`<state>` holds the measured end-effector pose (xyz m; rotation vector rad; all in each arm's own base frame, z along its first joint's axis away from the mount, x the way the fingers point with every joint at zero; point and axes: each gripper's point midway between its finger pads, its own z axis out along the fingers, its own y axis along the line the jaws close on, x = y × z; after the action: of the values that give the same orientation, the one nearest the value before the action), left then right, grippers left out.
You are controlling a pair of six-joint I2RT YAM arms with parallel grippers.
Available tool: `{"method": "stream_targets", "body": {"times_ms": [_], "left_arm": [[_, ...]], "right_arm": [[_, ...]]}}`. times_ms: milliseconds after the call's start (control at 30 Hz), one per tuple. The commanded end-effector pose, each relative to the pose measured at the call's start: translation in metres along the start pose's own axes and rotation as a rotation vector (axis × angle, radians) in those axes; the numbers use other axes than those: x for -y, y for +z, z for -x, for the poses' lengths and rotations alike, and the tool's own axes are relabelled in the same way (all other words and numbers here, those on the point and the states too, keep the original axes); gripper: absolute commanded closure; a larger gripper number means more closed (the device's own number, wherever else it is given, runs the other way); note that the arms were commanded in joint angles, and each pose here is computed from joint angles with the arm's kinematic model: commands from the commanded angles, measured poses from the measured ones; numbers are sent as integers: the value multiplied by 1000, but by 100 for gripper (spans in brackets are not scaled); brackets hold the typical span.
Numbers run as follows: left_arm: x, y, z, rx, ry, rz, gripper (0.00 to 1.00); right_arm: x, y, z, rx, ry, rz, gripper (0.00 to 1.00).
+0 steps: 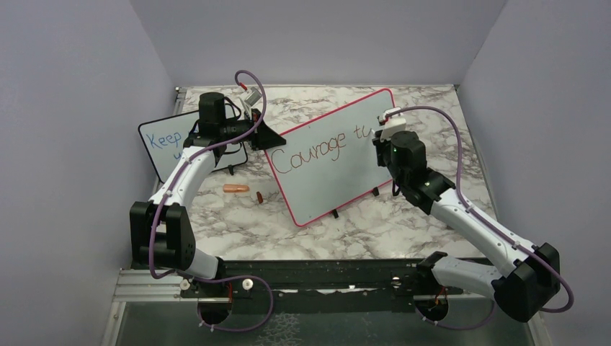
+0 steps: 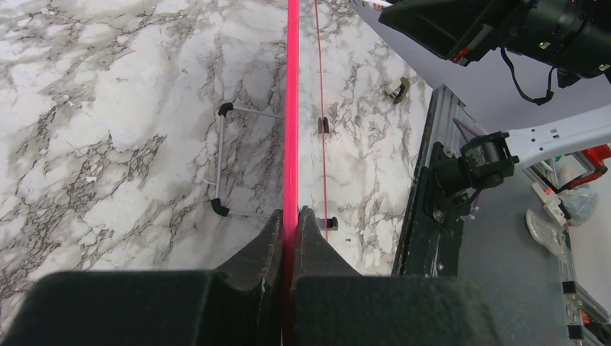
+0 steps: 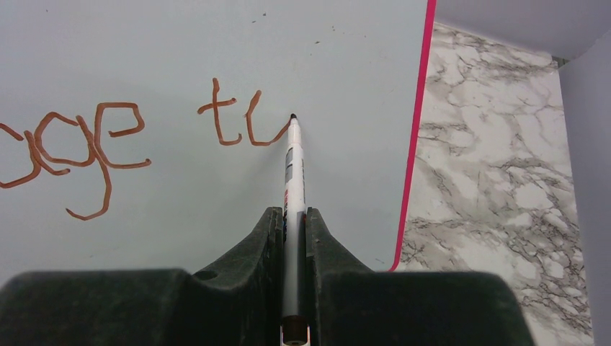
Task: Write a sentence on the whiteboard
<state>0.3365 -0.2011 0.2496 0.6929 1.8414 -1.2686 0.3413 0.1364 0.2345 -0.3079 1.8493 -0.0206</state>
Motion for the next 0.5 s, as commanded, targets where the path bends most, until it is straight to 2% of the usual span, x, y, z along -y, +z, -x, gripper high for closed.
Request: {"method": "stream_targets", "body": {"times_ms": [0,467], "left_arm": [[-16,8,-34,-79,-33,40,100],[-17,8,-35,-80,-36,44,100]], "right_arm": [[2,5,27,70,18,-2,99],[-17,2,31,83,-3,116,99]]}}
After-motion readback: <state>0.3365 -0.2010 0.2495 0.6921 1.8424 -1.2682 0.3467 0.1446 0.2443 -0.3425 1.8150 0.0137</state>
